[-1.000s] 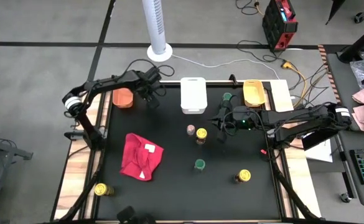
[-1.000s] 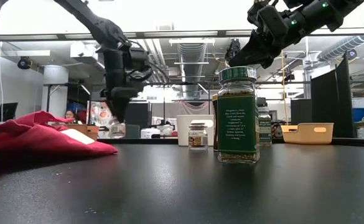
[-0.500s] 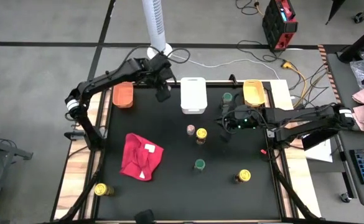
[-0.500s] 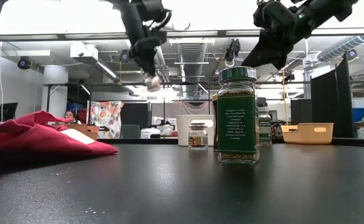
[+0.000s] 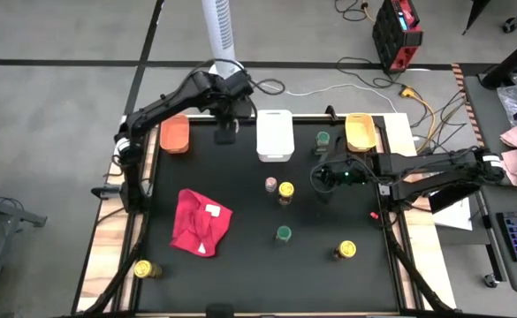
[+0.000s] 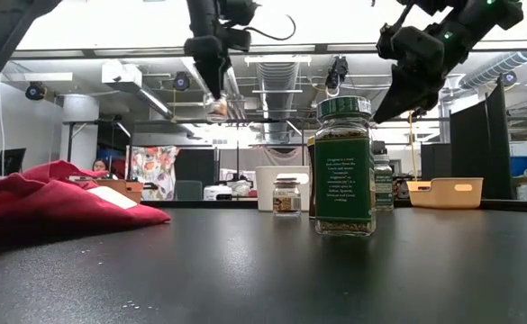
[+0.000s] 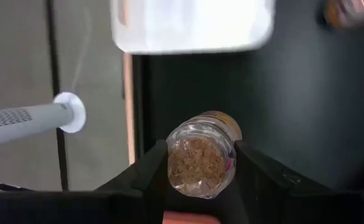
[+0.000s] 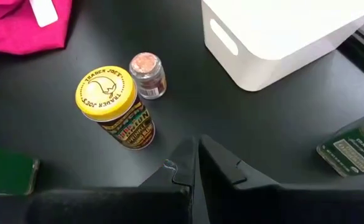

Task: Sort spices by type
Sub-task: Put the top brown seasoning bottle into the white bin

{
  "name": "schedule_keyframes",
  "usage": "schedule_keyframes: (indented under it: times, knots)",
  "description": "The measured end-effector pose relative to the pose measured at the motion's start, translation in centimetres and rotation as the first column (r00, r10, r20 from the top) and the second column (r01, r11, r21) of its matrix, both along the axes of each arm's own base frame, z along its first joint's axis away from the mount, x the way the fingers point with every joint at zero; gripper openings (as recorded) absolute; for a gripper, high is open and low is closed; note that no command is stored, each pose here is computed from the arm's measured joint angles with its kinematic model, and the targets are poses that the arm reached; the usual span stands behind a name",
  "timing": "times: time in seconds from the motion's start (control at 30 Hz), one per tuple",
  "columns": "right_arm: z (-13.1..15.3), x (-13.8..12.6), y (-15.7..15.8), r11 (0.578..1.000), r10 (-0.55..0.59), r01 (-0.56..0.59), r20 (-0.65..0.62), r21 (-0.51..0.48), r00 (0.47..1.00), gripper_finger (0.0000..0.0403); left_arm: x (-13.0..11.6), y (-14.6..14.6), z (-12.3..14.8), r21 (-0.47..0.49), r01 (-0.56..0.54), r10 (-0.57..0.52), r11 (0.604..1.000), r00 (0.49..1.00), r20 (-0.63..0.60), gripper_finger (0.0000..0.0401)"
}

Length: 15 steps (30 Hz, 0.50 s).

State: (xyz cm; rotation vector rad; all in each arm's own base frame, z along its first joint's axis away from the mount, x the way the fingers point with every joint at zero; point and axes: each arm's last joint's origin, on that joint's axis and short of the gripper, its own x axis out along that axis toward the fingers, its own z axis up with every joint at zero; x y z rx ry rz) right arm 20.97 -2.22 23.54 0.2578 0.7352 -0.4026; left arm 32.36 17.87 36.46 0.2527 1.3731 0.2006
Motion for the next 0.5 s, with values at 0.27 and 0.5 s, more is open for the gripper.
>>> schedule_keyframes:
  times: [0.27,0.5]
  knots:
    - [-0.1,0.0,0.0,1.0,0.02,-0.02,-0.01,-0.019,1.0,0.0013,-0.1,-0.1,-0.5,-0.026,0.001,-0.003,1.0,0.999,-0.048,0.0138]
    - [-0.2,-0.1,0.0,0.999,0.028,-0.028,-0.016,-0.027,0.999,0.0013,-0.4,-0.4,-1.8,-0.101,-0.011,0.003,0.995,0.997,-0.081,0.0138]
